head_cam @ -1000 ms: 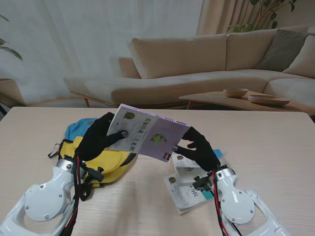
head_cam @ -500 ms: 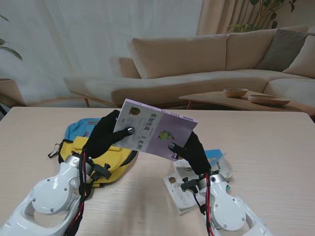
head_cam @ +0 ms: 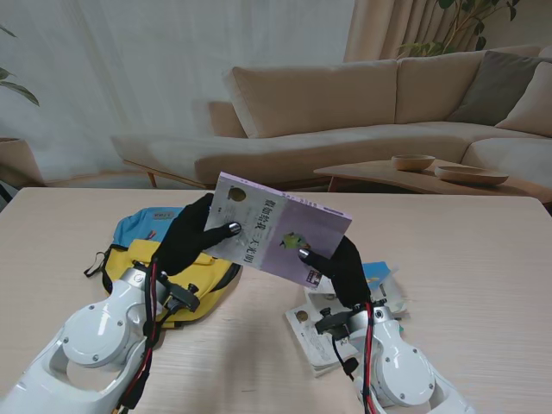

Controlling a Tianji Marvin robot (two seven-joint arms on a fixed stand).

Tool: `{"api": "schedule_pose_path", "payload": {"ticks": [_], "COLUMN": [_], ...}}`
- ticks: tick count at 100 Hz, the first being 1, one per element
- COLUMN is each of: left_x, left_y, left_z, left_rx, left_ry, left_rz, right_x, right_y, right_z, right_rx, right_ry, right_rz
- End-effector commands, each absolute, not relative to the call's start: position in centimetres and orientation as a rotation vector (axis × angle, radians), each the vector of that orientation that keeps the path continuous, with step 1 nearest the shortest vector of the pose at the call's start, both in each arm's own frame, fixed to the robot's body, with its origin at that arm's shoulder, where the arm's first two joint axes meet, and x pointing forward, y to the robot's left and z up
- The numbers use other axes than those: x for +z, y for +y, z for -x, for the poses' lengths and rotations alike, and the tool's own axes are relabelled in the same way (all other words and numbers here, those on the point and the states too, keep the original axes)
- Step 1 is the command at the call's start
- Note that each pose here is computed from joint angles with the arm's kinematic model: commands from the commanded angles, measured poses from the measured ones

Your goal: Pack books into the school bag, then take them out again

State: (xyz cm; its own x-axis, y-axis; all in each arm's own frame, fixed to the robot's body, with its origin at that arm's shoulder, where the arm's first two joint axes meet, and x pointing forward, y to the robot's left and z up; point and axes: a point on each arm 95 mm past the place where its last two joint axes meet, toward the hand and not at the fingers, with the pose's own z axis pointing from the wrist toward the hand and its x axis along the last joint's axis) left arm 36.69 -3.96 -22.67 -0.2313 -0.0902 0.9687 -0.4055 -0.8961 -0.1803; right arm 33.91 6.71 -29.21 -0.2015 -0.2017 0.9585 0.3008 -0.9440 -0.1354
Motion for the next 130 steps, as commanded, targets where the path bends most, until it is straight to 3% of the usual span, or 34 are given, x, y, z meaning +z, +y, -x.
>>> {"api": "schedule_pose_path", "payload": {"ticks": [1, 98, 130], "left_x": [-22.5, -23.4, -24.0], "left_y": [-4.7, -3.1, -1.1], "left_z": [-36.1, -34.5, -34.1], "left_rx": [2.217, 2.199, 2.302], "left_ry": [-0.62, -0.799, -1.028], "left_rz": [-1.789, -1.866, -1.926], "right_x": [-28.6, -26.3, -26.2], "right_y": [7.4, 3.6, 1.9], "right_z": [-33.5, -34.7, -35.8], "right_rx": [-2.19, -1.95, -1.946], "right_ry": [-0.137, -0.058, -0.081], "right_rz": [1.705, 2.028, 2.083]}}
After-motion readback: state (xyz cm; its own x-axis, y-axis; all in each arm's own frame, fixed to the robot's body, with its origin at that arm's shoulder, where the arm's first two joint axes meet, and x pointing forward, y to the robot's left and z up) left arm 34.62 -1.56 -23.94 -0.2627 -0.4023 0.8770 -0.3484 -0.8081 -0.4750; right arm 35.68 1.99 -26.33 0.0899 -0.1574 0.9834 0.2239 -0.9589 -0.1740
